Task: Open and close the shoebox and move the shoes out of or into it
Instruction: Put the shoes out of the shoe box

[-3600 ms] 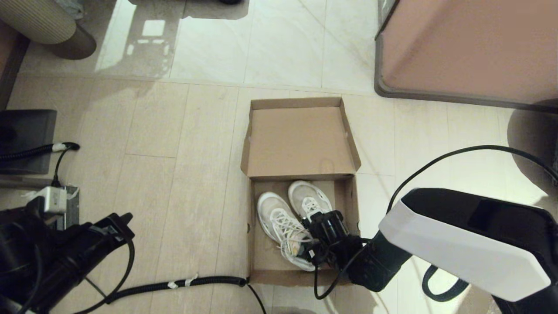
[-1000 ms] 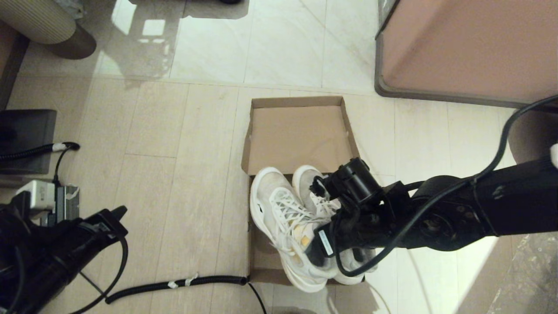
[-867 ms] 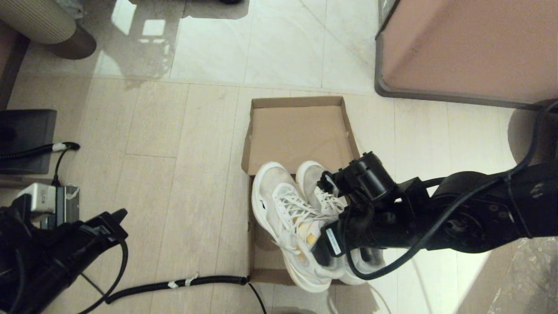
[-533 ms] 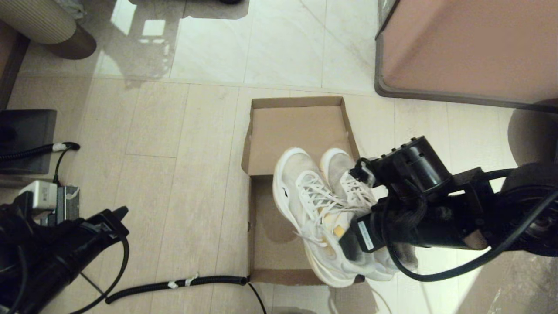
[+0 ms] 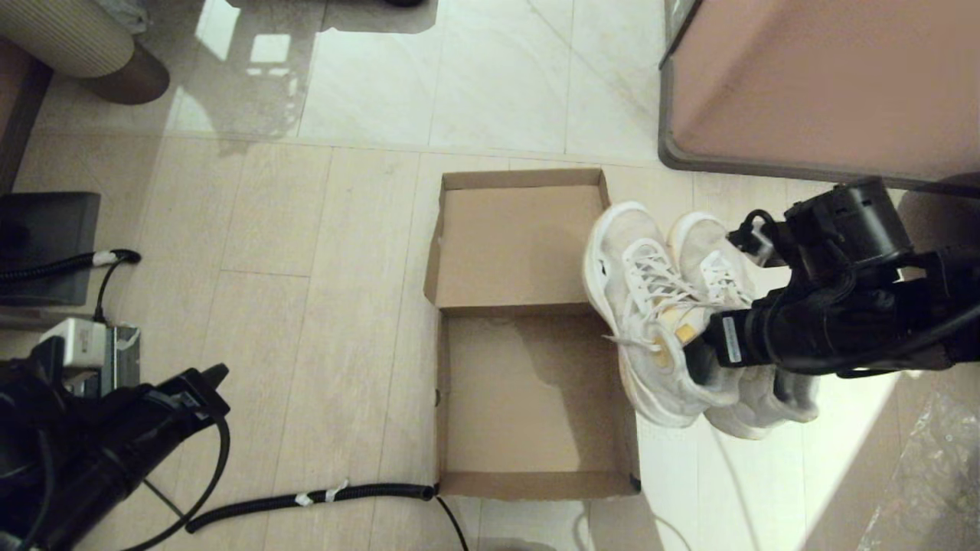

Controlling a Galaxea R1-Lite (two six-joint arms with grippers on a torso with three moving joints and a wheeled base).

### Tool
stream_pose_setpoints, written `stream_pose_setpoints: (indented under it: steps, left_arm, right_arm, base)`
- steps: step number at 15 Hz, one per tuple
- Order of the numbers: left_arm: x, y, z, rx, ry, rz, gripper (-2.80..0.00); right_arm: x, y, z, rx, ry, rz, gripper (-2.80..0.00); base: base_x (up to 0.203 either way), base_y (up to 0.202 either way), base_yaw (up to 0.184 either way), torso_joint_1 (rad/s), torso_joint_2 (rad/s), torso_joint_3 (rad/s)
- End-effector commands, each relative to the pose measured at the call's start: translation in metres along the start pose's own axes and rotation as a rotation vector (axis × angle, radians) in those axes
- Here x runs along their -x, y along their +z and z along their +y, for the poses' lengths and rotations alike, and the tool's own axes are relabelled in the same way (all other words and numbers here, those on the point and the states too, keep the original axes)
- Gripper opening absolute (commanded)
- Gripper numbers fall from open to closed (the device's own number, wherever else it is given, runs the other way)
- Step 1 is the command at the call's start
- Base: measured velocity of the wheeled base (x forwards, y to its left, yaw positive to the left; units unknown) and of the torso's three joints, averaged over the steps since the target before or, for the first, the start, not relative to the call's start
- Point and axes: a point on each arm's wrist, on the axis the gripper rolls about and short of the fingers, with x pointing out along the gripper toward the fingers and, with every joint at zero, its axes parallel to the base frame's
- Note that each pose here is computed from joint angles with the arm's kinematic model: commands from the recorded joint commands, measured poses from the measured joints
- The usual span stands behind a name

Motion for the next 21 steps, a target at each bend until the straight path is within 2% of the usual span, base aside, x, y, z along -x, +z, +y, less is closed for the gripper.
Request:
stream_pose_setpoints:
  steps: [1, 5, 8, 10, 12, 13, 16, 19, 21]
  left_arm:
    - [-0.004, -0.001, 0.000, 0.002, 0.000, 0.004, -2.80]
    - [-0.008, 0.002, -0.002, 0.004, -0.012, -0.005, -2.80]
    - [-0.003, -0.003, 0.000, 0.006, -0.039, 0.028, -2.80]
    - [-0.002, -0.008, 0.001, 0.009, -0.041, 0.052, -2.80]
    - [-0.003, -0.009, 0.000, 0.010, -0.108, 0.084, -2.80]
    - [-0.004, -0.010, 0.000, 0.010, -0.115, 0.092, -2.80]
    - [0.003, -0.016, 0.003, 0.009, -0.104, 0.113, -2.80]
    - [0.018, -0.017, 0.005, -0.009, -0.104, 0.086, -2.80]
    - [0.033, -0.027, 0.011, -0.007, -0.051, 0.106, -2.80]
  right_arm:
    - [-0.002, 0.008, -0.034, -0.086, -0.099, -0.020, -2.80]
    - [0.000, 0.013, -0.089, -0.198, -0.249, -0.038, -2.80]
    - [-0.030, 0.014, -0.117, -0.224, -0.303, -0.008, -2.80]
    - [-0.060, 0.017, -0.128, -0.217, -0.313, 0.002, -2.80]
    - [-0.095, 0.018, -0.136, -0.217, -0.322, 0.023, -2.80]
    - [-0.112, 0.019, -0.140, -0.220, -0.328, 0.027, -2.80]
    - [-0.164, 0.014, -0.152, -0.230, -0.339, 0.044, -2.80]
    - [-0.211, 0.007, -0.161, -0.232, -0.345, 0.030, -2.80]
    - [-0.234, 0.009, -0.164, -0.227, -0.342, 0.009, -2.80]
  base:
    - [0.000, 0.000, 0.000, 0.000, 0.00, 0.000]
    - [0.000, 0.000, 0.000, 0.000, 0.00, 0.000]
    - [0.000, 0.000, 0.000, 0.000, 0.00, 0.000]
    - [0.000, 0.000, 0.000, 0.000, 0.00, 0.000]
    - [0.000, 0.000, 0.000, 0.000, 0.00, 0.000]
    - [0.000, 0.000, 0.000, 0.000, 0.00, 0.000]
    - [0.000, 0.000, 0.000, 0.000, 0.00, 0.000]
    - [0.000, 0.000, 0.000, 0.000, 0.00, 0.000]
    - [0.000, 0.000, 0.000, 0.000, 0.00, 0.000]
